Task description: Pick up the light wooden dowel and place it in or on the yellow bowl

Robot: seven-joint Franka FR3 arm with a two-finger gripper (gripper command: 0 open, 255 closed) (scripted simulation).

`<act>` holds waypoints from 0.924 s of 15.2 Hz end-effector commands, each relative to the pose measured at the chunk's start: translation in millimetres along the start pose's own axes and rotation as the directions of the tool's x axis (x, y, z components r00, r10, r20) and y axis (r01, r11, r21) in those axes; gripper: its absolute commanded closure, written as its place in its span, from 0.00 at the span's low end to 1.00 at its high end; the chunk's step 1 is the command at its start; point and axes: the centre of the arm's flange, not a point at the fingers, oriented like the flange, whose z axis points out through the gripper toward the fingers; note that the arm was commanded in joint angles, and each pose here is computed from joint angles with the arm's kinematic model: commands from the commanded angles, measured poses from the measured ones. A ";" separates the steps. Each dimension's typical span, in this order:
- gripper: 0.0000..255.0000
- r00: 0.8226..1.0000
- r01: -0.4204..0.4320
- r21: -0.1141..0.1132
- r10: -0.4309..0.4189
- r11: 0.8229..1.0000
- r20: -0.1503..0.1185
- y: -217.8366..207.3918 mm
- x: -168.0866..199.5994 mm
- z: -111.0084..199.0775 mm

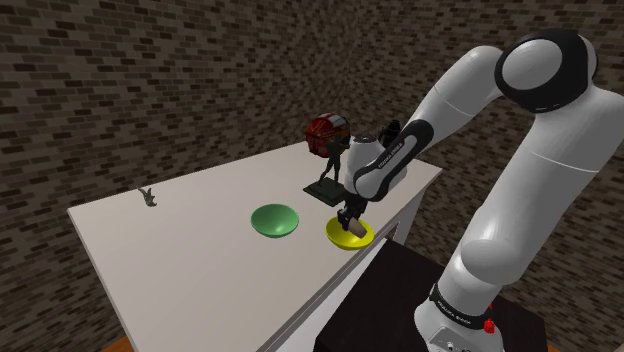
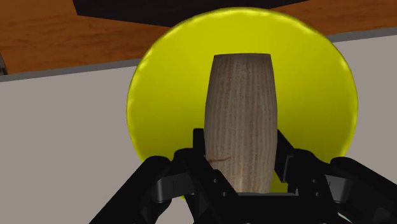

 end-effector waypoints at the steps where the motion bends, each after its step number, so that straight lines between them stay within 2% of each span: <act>1: 1.00 1.000 0.000 0.000 0.000 1.000 0.000 -0.2 -0.1 0.8; 5: 1.00 1.000 0.000 0.000 0.000 1.000 0.000 -0.2 -0.1 0.8; 6: 0.00 1.000 0.000 0.000 0.000 1.000 0.000 -0.2 -0.1 0.8; 11: 0.00 1.000 0.000 0.000 0.000 1.000 0.000 -0.2 -0.1 0.8; 14: 0.00 1.000 0.000 0.000 0.000 1.000 0.000 -0.2 -0.1 -38.8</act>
